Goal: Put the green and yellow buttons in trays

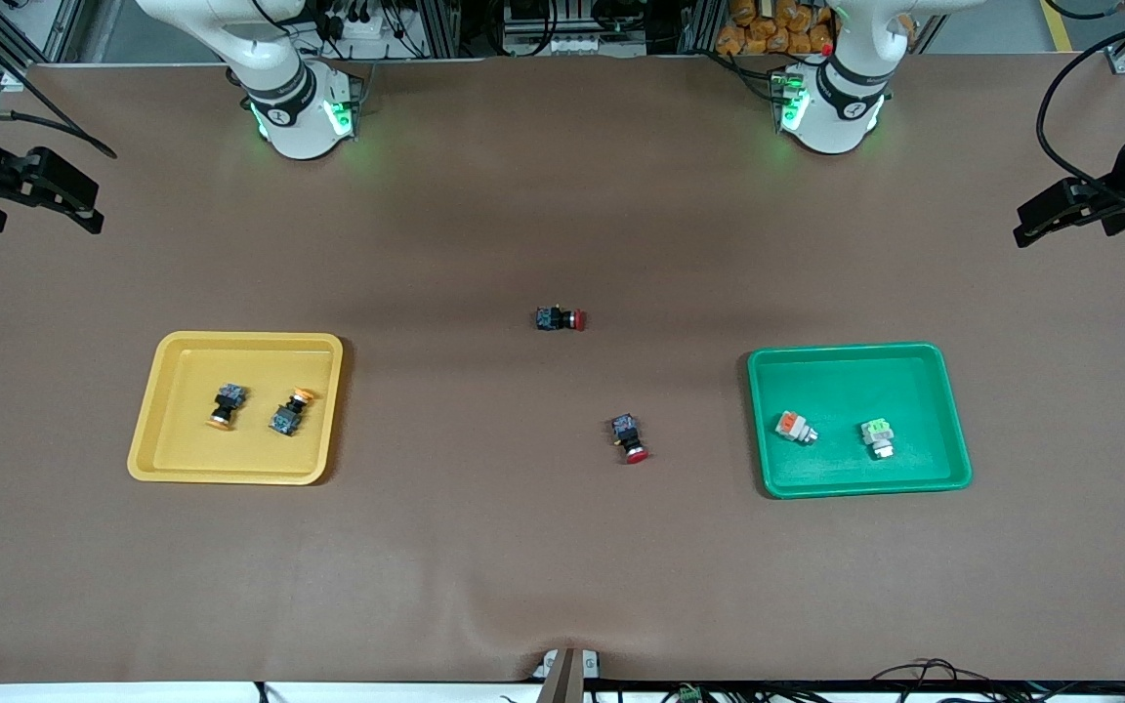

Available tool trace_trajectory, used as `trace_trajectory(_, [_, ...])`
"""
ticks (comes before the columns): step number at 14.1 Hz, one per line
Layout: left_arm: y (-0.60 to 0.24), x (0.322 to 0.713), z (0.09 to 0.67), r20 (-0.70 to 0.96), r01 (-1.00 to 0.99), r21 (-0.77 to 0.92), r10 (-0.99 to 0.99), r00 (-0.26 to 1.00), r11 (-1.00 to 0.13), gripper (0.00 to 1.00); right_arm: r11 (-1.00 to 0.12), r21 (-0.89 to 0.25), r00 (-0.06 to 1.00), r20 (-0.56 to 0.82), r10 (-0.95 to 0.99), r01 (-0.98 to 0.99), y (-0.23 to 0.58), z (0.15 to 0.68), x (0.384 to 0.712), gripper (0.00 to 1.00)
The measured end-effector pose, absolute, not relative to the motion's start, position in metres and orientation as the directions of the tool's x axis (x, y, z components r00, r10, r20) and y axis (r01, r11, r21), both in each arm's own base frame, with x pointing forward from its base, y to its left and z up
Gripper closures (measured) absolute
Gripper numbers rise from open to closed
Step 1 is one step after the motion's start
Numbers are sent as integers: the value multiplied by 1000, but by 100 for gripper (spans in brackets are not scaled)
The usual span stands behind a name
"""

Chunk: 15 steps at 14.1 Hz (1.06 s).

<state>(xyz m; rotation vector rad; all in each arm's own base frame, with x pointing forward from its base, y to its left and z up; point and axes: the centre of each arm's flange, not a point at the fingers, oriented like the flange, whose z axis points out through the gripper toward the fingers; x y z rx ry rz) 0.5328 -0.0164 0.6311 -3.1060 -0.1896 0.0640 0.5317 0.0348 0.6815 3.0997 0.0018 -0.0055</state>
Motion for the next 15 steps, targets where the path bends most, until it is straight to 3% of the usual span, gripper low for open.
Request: trace_trajectory(15, [-18,532,638,-33,109,-30,110,993,-994,0,-1000,24,1000,-7,18,18,38,681,531,0])
